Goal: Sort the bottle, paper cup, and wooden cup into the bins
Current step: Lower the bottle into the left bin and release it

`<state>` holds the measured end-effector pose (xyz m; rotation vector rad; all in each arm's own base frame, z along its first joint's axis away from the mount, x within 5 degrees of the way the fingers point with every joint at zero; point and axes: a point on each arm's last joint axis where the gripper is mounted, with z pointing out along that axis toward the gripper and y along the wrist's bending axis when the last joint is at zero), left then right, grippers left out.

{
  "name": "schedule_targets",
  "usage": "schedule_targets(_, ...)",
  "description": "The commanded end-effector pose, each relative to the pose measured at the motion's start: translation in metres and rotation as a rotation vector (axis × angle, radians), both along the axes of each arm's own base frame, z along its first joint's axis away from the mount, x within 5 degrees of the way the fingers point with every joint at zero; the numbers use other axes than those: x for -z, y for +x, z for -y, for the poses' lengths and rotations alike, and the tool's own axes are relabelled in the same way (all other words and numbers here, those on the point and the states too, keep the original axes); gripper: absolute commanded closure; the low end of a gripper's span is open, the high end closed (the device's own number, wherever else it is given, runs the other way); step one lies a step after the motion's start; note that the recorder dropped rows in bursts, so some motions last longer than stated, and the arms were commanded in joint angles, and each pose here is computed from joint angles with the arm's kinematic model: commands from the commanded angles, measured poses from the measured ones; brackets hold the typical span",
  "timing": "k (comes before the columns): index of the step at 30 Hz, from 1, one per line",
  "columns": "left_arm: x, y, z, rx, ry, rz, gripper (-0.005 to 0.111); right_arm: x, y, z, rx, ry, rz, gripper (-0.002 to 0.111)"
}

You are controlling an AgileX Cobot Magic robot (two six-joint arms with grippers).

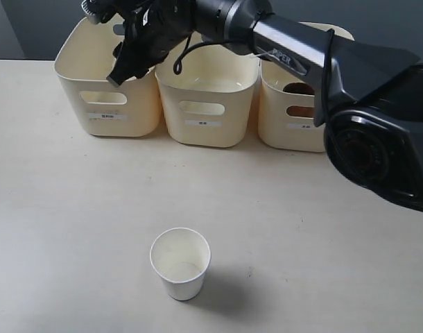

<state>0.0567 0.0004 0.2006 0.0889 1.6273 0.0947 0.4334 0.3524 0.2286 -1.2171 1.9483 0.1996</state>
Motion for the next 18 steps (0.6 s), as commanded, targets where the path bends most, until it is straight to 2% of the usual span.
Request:
schedule_targets(1,-0.0003,-0.0003,0.0000,-0.001,-0.001,0.010,0.107,-0.0008,0.0066,0.0064,0.012,0.011,0.008,0.109)
schedule_targets(12,-0.0003,-0.0003,0.0000,-0.001,-0.001,0.010,0.107,0.0003,0.0083,0.0071,0.018,0.024,0.005,0.108)
schedule_targets(14,-0.0003,-0.0003,0.0000,-0.001,-0.001,0.010,0.107,0.0002,0.0081,0.0068,0.018,0.030,0.000,0.101)
schedule_targets(18,-0.0003,-0.0003,0.0000,-0.001,-0.001,0.010,0.107,0.0002,0.0073,0.0060,0.019,0.043,-0.013,0.080)
